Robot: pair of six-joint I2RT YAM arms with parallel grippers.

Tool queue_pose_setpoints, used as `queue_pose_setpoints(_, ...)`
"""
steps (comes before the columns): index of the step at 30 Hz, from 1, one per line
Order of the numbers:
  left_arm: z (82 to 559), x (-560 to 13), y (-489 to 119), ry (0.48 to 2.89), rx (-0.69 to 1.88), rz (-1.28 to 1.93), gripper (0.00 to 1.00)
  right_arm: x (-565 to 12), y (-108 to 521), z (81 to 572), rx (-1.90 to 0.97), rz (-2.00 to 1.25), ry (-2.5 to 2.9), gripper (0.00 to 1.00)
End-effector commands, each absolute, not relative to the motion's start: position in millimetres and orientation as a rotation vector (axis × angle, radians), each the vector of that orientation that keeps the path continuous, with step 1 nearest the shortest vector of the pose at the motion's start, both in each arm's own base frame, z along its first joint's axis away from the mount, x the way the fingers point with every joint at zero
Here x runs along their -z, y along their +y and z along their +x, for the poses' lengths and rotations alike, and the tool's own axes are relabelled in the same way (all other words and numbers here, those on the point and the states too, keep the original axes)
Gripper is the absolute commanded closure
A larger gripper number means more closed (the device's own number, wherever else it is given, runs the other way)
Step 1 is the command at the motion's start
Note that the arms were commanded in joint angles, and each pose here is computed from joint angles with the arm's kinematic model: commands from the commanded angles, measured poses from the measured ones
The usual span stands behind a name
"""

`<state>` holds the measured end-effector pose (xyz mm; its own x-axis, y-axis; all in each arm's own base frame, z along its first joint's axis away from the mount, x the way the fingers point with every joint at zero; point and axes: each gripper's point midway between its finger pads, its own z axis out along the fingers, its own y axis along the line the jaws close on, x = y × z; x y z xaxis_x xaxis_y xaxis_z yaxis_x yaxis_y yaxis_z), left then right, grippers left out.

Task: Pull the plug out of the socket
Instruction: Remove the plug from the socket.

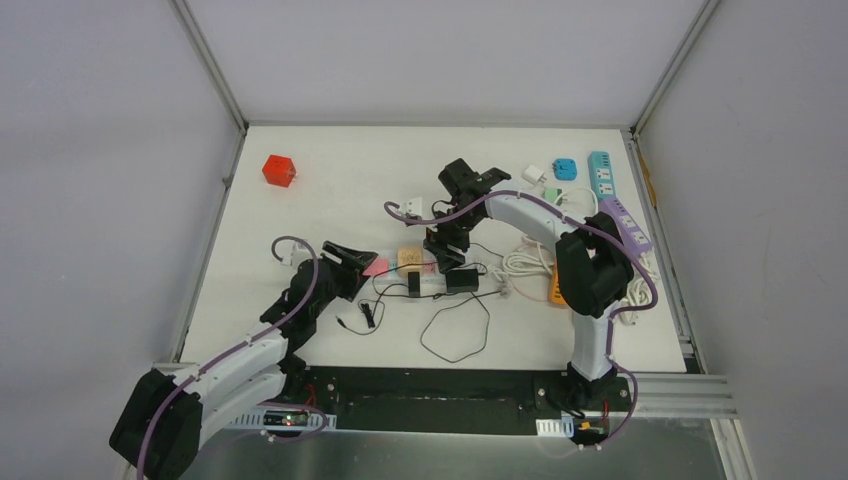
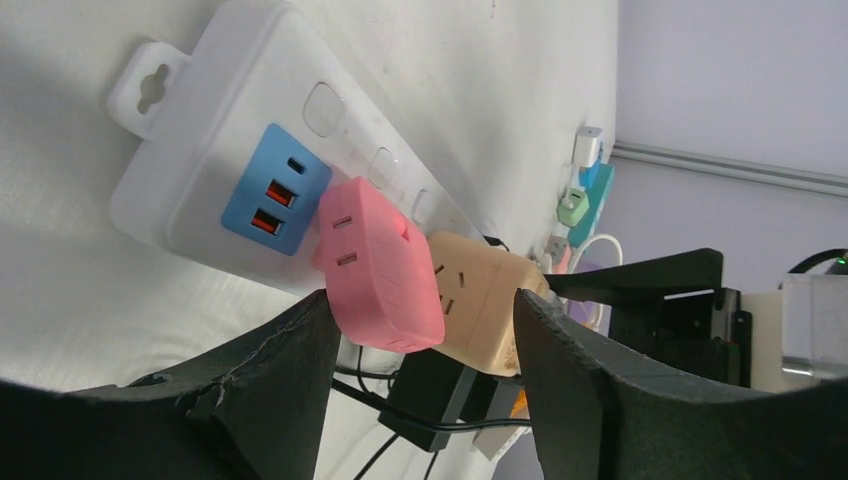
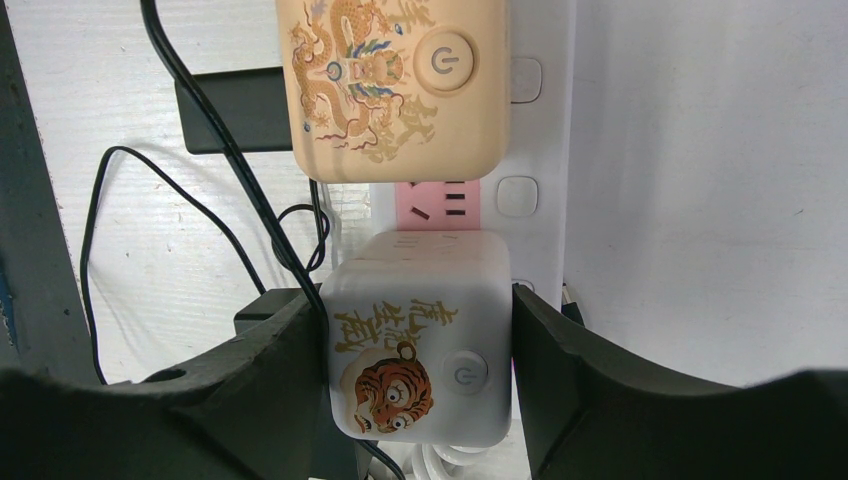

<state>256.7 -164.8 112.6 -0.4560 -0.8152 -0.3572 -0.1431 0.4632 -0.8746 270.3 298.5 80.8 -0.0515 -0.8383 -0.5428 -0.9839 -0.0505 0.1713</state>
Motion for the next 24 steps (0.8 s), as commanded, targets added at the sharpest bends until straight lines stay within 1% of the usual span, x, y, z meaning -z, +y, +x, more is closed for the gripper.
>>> queue_pose_setpoints(1,268.1,-128.8,-170.1,1.834,1.069,-0.801,0.36,-84.8,291.2,262.4,-0.776,-1.980,1.984,0.71)
queue_pose_setpoints(3,269.6,-128.8,-171.7,1.840,1.071,-0.806,0.38,-84.8,291.6,262.1,-0.776,-1.982,1.983,0.71)
queue_pose_setpoints(7,270.2,-122.7,-171.3,1.850,1.071,-0.848,0.48,-84.8,291.4,261.9,-0.775,-1.982,1.984,0.71)
queue_pose_setpoints(10,270.9,-119.0,-171.0,1.853,1.070,-0.874,0.54,-83.5,291.9,261.7,-0.775,-1.986,1.983,0.70)
queue_pose_setpoints(13,272.6,-118.6,-173.0,1.851,1.084,-0.889,0.57,-83.0,291.9,260.9,-0.776,-1.990,1.984,0.71)
queue_pose_setpoints(15,273.6,-118.5,-174.6,1.851,1.094,-0.897,0.58,-82.6,292.2,260.6,-0.776,-1.992,1.984,0.70)
queue_pose_setpoints(17,273.2,-117.6,-176.1,1.860,1.097,-0.890,0.57,-81.2,291.8,260.7,-0.775,-1.994,1.988,0.70)
queue_pose_setpoints(18,273.2,-118.6,-176.8,1.861,1.100,-0.885,0.54,-80.7,291.5,260.5,-0.773,-1.995,1.991,0.70)
queue_pose_setpoints(19,272.0,-119.4,-177.9,1.866,1.104,-0.872,0.47,-79.8,291.5,260.7,-0.772,-1.997,1.991,0.70)
queue_pose_setpoints(21,268.8,-120.4,-179.3,1.891,1.091,-0.825,0.38,-78.8,290.8,260.9,-0.767,-2.002,1.994,0.68)
queue_pose_setpoints(24,264.2,-124.0,-175.2,1.941,1.013,-0.734,0.30,-77.5,288.8,261.6,-0.754,-2.013,1.995,0.67)
